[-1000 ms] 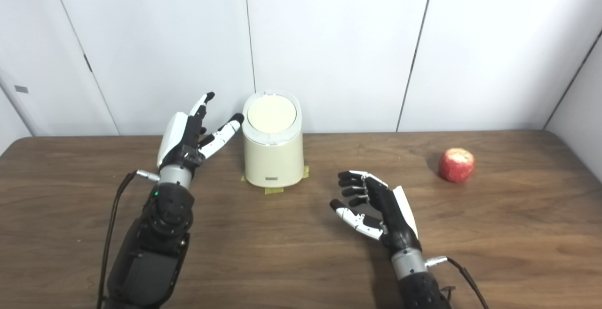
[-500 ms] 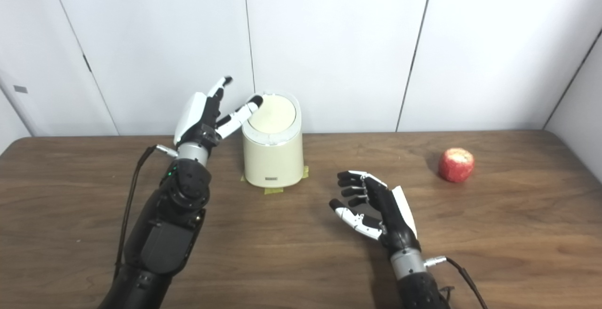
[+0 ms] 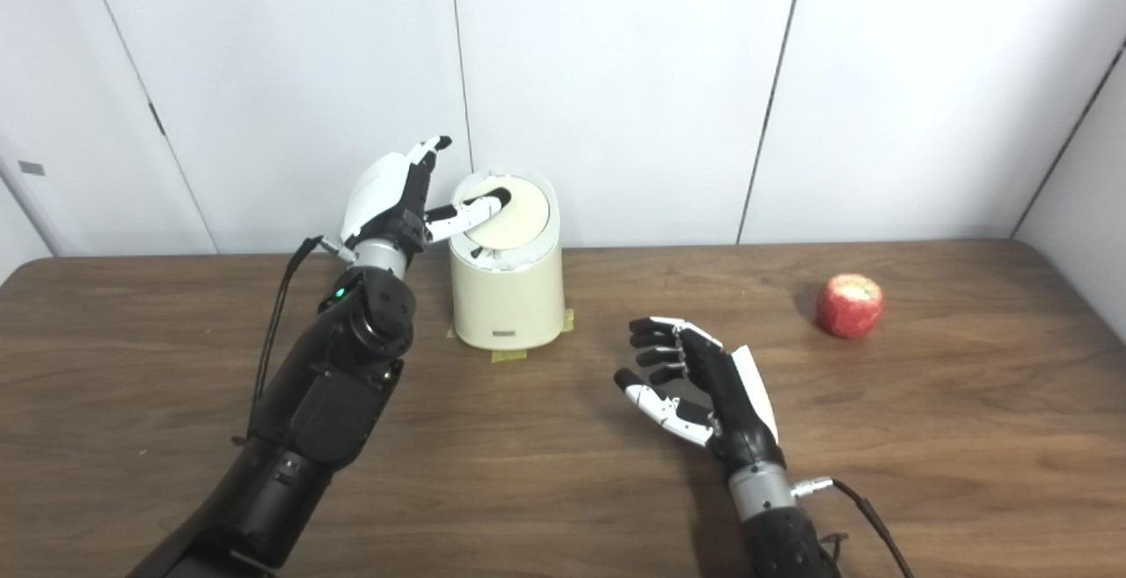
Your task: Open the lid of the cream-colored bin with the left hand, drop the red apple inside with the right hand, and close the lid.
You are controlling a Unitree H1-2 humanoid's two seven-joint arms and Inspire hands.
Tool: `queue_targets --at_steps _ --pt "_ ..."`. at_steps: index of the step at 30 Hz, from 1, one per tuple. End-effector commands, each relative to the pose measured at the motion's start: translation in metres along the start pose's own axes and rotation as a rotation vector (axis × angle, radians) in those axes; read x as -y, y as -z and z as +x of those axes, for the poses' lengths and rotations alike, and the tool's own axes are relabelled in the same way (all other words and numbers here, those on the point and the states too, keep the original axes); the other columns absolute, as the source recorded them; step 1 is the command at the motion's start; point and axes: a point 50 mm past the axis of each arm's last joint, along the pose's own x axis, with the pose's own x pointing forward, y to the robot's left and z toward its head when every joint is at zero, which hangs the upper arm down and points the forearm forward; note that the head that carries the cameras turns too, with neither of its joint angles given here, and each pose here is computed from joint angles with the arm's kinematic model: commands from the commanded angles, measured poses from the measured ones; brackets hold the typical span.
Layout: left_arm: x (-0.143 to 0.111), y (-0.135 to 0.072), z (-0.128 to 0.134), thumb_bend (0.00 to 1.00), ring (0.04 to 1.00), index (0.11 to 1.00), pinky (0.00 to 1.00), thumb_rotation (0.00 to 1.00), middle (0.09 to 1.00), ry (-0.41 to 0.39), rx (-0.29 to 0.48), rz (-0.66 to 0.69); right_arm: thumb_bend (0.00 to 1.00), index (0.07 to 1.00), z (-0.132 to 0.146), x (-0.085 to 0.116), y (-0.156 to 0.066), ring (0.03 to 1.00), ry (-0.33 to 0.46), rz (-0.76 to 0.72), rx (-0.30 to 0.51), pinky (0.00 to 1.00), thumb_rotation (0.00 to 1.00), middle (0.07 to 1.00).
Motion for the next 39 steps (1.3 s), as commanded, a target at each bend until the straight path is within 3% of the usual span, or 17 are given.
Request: queue_targets --at_steps 1,8,13,17,20,28,39 --pt "-0.0243 -0.0253 0.0122 0.78 0.968 0.939 0.95 0.46 0.97 -0.095 0.09 0.033 0.26 0.684 0.0106 0.0047 -0.0192 0.652 0.014 0.002 0.094 0.56 0.27 0.689" --pt "-0.0237 -0.0236 0.0119 0.82 0.977 0.942 0.98 0.34 0.974 -0.102 0.079 0.077 0.26 0.684 0.0105 0.0038 -0.0196 0.649 0.016 -0.001 0.094 0.55 0.29 0.686" --pt "-0.0249 -0.0236 0.0092 0.94 0.967 0.946 0.94 0.15 0.966 -0.141 0.114 0.187 0.25 0.681 0.0111 0.004 -0.0199 0.646 0.013 -0.003 0.1 0.55 0.26 0.685" --pt "-0.0242 -0.0244 0.0072 0.95 0.962 0.954 0.94 0.08 0.966 -0.181 0.143 0.32 0.26 0.684 0.011 0.0048 -0.0207 0.651 0.014 -0.003 0.091 0.56 0.29 0.689" --pt "-0.0214 -0.0217 0.007 0.98 0.985 0.968 0.98 0.05 0.979 -0.242 0.197 0.493 0.26 0.685 0.0107 0.0048 -0.0205 0.649 0.014 -0.005 0.096 0.56 0.29 0.687" --pt "-0.0228 -0.022 0.0038 1.0 1.0 1.0 1.0 0.12 1.0 -0.333 0.297 0.763 0.26 0.68 0.011 0.0038 -0.0216 0.648 0.015 -0.003 0.09 0.56 0.26 0.685" --pt "-0.0229 -0.0178 0.0032 1.0 1.0 1.0 1.0 0.14 1.0 -0.301 0.273 0.765 0.26 0.684 0.0114 0.0036 -0.0213 0.648 0.014 -0.002 0.095 0.55 0.26 0.687"
